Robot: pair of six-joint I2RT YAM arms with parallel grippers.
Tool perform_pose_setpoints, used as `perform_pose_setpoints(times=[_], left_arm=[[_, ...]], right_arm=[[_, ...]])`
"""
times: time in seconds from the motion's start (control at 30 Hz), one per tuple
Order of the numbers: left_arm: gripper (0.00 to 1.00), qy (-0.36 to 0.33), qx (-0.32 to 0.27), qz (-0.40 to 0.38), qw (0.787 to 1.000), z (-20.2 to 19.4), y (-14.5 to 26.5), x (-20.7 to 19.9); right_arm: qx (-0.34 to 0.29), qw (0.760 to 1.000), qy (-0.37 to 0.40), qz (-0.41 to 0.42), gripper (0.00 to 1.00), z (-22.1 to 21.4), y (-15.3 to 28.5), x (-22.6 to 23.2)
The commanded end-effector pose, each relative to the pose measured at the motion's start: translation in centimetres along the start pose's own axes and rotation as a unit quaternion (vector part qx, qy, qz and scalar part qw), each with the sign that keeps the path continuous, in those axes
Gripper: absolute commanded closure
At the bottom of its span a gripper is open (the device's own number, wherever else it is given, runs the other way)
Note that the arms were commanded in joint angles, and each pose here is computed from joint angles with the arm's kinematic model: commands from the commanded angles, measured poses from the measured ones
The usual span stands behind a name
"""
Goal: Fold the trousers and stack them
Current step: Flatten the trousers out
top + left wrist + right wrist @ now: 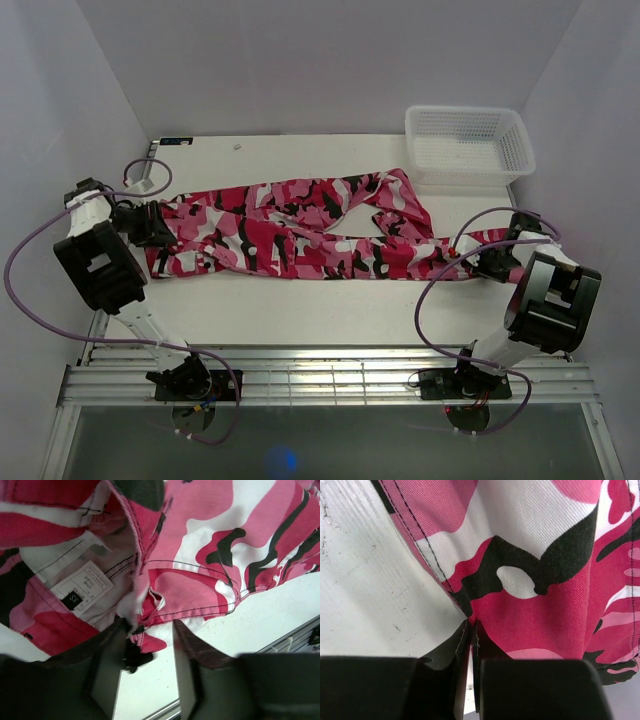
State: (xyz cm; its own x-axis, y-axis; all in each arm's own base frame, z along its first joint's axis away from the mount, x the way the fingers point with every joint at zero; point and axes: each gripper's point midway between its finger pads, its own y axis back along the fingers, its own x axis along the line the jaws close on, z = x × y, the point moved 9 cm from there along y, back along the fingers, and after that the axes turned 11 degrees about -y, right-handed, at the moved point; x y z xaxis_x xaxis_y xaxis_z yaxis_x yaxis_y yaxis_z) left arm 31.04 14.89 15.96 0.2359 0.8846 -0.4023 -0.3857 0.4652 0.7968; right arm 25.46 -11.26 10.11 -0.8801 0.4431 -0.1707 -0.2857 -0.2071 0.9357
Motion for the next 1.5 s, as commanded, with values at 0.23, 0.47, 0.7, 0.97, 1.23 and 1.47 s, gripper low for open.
perform_pose_setpoints(times=[0.23,0.47,0.7,0.97,1.23,1.47], left_arm=[[0.90,-0.079,-0.103,0.002,0.992,3.1,4.9,-2.3],[0.83,-0.104,-0.102,0.037,0.989,2.6,6.0,-1.7],[0.43,-0.084,-0.067,0.000,0.994,0.0,3.5,-1.5],[0.29,-0.076,-0.054,0.019,0.995,-1.4,2.1,-0.8],[0.27,-0.095,-0.033,0.020,0.995,-4.2,1.1,-1.2],[0.26,-0.106,-0.085,-0.061,0.989,-6.1,1.8,-1.6]], right_arm=[[-0.043,0.997,-0.041,-0.040,0.92,0.1,3.8,-3.1],[-0.046,0.997,-0.052,-0.031,0.92,-0.7,4.5,-3.7],[-0.052,0.997,-0.056,-0.018,0.92,-0.7,4.2,-3.2],[-0.054,0.997,-0.056,-0.018,0.92,-0.5,4.6,-3.2],[-0.050,0.997,-0.055,-0.016,0.92,-0.6,4.6,-3.0],[-0.049,0.997,-0.053,-0.016,0.92,-0.6,4.6,-3.0]])
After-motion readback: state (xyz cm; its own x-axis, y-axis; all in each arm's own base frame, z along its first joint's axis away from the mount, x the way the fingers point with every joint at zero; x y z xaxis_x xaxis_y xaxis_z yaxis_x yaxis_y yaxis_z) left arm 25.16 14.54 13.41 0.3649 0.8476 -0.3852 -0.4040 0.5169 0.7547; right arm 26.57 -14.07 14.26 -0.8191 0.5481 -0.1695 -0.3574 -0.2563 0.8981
